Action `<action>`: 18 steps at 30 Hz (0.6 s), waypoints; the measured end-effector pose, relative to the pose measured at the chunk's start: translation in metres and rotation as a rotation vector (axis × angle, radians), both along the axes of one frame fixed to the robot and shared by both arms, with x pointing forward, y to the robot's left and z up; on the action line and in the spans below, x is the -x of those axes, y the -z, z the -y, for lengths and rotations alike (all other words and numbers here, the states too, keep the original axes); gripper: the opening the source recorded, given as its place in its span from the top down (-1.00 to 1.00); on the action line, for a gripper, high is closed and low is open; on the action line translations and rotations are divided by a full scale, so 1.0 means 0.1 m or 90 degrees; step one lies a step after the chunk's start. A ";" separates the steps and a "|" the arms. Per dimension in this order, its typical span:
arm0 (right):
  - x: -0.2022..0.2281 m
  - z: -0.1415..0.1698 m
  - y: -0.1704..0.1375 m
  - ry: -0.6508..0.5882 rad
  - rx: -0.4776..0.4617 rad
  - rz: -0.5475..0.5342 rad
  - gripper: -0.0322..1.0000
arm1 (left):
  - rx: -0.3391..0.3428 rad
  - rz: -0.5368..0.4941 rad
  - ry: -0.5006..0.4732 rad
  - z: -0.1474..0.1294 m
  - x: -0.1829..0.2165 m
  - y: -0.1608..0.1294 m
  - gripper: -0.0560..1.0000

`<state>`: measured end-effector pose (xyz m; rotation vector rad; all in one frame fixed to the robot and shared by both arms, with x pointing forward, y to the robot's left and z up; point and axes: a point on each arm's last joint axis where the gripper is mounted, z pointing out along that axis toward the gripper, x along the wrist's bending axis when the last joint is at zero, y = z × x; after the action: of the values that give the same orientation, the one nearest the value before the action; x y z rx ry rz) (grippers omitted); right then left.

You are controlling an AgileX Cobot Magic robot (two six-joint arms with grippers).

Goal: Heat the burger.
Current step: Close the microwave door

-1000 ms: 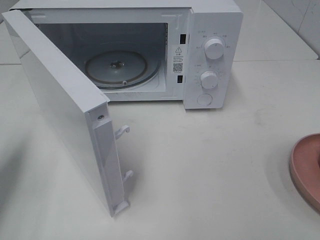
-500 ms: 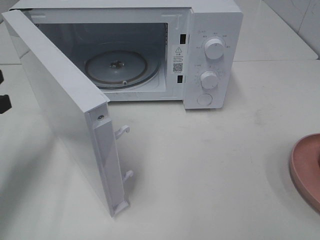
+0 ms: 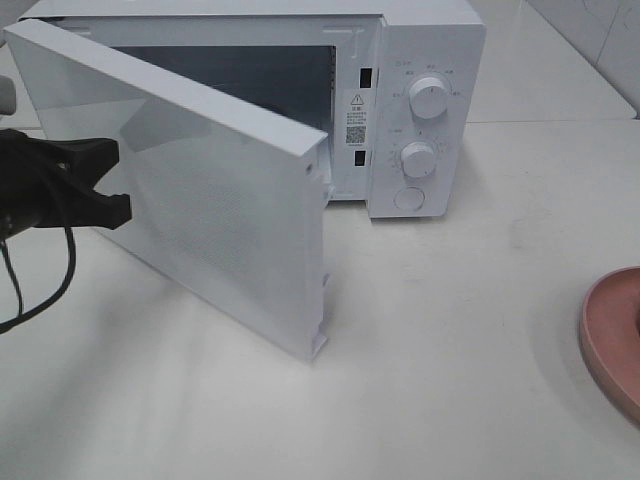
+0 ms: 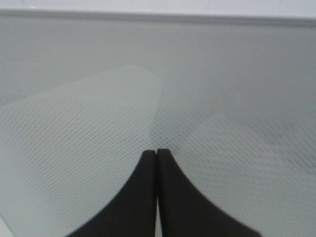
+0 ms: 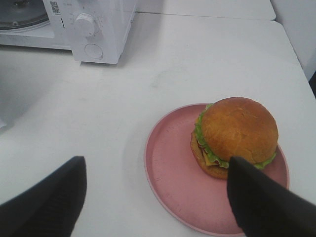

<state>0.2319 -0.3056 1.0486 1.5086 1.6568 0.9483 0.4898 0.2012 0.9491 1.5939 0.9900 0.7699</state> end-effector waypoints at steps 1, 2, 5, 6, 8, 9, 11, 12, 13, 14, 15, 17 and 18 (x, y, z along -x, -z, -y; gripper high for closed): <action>0.00 0.00 0.00 0.000 0.000 0.000 -0.54 | 0.000 0.000 0.000 0.00 0.00 0.00 0.89; 0.00 0.00 0.00 0.000 0.000 0.000 -0.54 | 0.008 -0.003 -0.002 0.07 -0.02 0.00 0.89; 0.00 0.00 0.00 0.001 0.000 0.000 -0.54 | 0.015 -0.004 -0.008 0.18 -0.05 0.02 0.89; 0.00 0.00 0.00 0.001 0.000 0.000 -0.54 | 0.015 -0.004 -0.008 0.18 -0.05 0.02 0.89; 0.00 0.00 0.00 0.002 0.000 0.000 -0.54 | 0.015 -0.004 -0.012 0.26 -0.08 0.03 0.89; 0.00 0.00 0.00 0.003 0.000 0.000 -0.54 | 0.012 0.000 -0.015 0.34 -0.11 0.02 0.89; 0.00 0.00 0.00 0.003 0.000 0.000 -0.54 | 0.015 0.000 -0.019 0.39 -0.13 0.01 0.89; 0.00 0.00 0.00 0.003 0.000 0.000 -0.54 | 0.016 -0.002 -0.028 0.47 -0.16 0.00 0.89; 0.00 0.00 0.00 0.003 0.000 0.000 -0.54 | 0.016 -0.002 -0.028 0.47 -0.16 0.00 0.89; 0.00 0.00 0.00 0.003 0.000 0.000 -0.54 | 0.013 -0.001 -0.035 0.54 -0.19 0.00 0.89; 0.00 0.00 0.00 0.003 0.000 0.000 -0.54 | 0.012 0.000 -0.037 0.59 -0.21 0.00 0.89; 0.00 0.00 0.00 0.003 0.000 0.000 -0.54 | 0.010 -0.001 -0.040 0.67 -0.24 -0.01 0.89; 0.00 0.00 0.00 0.003 0.000 0.000 -0.54 | 0.014 0.000 -0.039 0.76 -0.27 -0.02 0.89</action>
<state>0.2319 -0.3056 1.0486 1.5120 1.6523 0.9456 0.5168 0.1250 0.9508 1.5510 1.0484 0.7990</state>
